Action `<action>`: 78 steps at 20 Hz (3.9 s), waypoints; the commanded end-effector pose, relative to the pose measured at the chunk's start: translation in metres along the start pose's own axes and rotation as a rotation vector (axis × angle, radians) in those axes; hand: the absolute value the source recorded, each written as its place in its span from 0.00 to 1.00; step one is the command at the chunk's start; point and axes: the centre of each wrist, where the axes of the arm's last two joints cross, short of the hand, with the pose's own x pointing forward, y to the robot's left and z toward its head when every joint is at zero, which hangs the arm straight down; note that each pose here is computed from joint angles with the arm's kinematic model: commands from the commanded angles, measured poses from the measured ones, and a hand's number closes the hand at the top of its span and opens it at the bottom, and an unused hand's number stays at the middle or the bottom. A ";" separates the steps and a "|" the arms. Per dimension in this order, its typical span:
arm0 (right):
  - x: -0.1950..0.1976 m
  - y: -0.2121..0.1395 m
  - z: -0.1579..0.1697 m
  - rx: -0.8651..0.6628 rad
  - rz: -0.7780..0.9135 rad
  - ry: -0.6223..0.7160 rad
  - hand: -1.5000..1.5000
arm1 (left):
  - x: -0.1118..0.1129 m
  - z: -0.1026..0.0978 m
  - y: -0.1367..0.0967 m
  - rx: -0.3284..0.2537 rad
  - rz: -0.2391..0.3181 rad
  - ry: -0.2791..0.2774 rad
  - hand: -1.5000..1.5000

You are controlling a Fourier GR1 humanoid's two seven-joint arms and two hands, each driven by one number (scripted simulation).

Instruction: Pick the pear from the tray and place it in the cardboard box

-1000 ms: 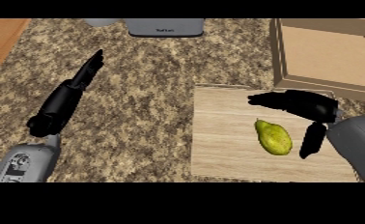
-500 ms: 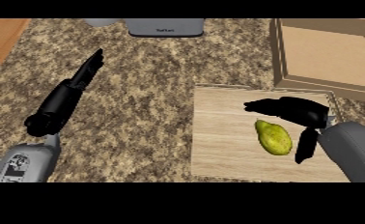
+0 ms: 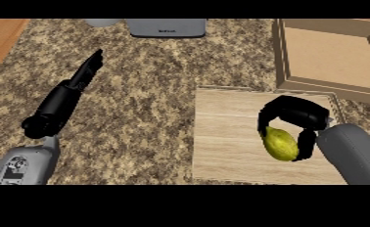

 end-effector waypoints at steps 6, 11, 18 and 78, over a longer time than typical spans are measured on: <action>0.018 -0.006 -0.003 -0.145 0.079 -0.144 1.00 | 0.002 0.000 -0.002 -0.005 0.015 0.014 0.50; 0.030 0.009 0.029 -0.070 0.410 -0.189 1.00 | -0.005 0.002 0.011 0.006 0.024 0.019 0.50; 0.064 -0.054 0.063 -0.292 0.573 -0.283 1.00 | 0.000 0.005 0.019 0.019 -0.005 0.007 0.50; -0.049 -0.174 0.184 -0.861 -0.619 0.084 0.00 | 0.015 -0.024 -0.015 -0.056 0.001 -0.075 0.50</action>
